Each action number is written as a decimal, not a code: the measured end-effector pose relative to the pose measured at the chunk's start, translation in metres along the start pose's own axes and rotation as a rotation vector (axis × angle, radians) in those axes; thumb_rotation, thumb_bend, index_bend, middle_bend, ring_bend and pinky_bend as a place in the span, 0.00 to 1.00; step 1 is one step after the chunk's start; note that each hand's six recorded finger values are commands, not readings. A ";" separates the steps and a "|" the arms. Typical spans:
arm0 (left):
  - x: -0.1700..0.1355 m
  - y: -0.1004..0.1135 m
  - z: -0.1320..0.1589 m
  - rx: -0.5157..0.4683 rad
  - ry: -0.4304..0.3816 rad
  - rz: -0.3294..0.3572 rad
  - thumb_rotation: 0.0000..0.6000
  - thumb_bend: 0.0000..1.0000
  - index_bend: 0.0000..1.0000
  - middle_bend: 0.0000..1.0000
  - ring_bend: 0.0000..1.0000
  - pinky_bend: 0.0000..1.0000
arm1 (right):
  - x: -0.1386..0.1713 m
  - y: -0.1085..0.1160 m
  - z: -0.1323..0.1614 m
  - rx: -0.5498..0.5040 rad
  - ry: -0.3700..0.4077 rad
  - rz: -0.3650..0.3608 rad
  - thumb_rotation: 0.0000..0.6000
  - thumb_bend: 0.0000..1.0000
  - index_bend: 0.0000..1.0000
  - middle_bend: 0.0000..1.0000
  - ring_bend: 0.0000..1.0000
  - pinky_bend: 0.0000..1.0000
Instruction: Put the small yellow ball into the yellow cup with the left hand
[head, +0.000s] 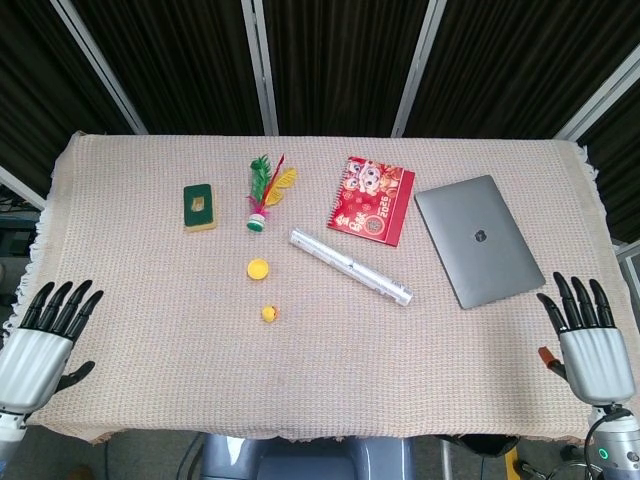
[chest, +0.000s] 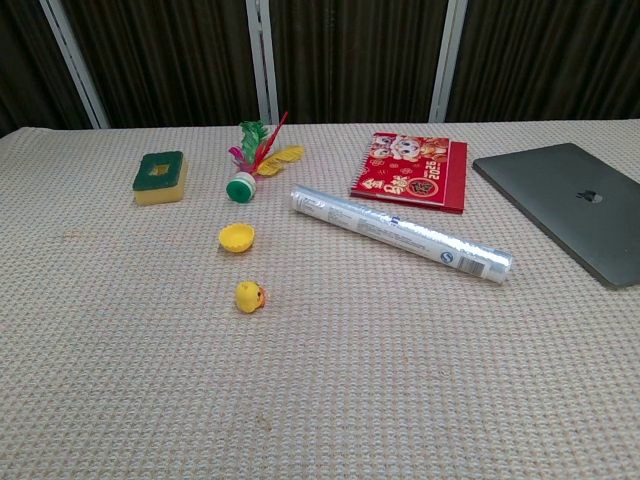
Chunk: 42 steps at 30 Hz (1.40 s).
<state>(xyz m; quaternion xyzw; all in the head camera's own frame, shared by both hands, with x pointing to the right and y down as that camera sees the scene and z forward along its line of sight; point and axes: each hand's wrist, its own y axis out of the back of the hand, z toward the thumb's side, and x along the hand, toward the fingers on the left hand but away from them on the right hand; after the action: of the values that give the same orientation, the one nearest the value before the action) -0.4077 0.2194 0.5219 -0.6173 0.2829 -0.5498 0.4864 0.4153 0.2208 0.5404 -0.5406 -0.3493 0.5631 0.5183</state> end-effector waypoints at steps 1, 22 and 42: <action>0.005 -0.002 0.000 -0.007 0.006 -0.008 1.00 0.10 0.00 0.00 0.00 0.03 | 0.000 0.000 0.000 -0.002 0.001 0.001 1.00 0.00 0.21 0.00 0.00 0.00; 0.083 -0.043 0.050 -0.121 0.003 -0.072 1.00 0.16 0.13 0.00 0.00 0.00 | -0.001 -0.002 0.002 -0.028 0.009 0.012 1.00 0.00 0.21 0.00 0.00 0.00; 0.119 -0.080 0.107 -0.121 -0.058 -0.129 1.00 0.29 0.27 0.00 0.00 0.00 | 0.000 -0.003 0.003 -0.051 0.022 0.018 1.00 0.00 0.21 0.00 0.00 0.00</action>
<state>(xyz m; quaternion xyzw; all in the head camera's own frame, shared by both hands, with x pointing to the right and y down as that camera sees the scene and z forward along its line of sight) -0.2920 0.1745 0.6512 -0.6781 0.2609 -0.5438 0.4199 0.4126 0.2220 0.5434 -0.5632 -0.3529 0.5525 0.5029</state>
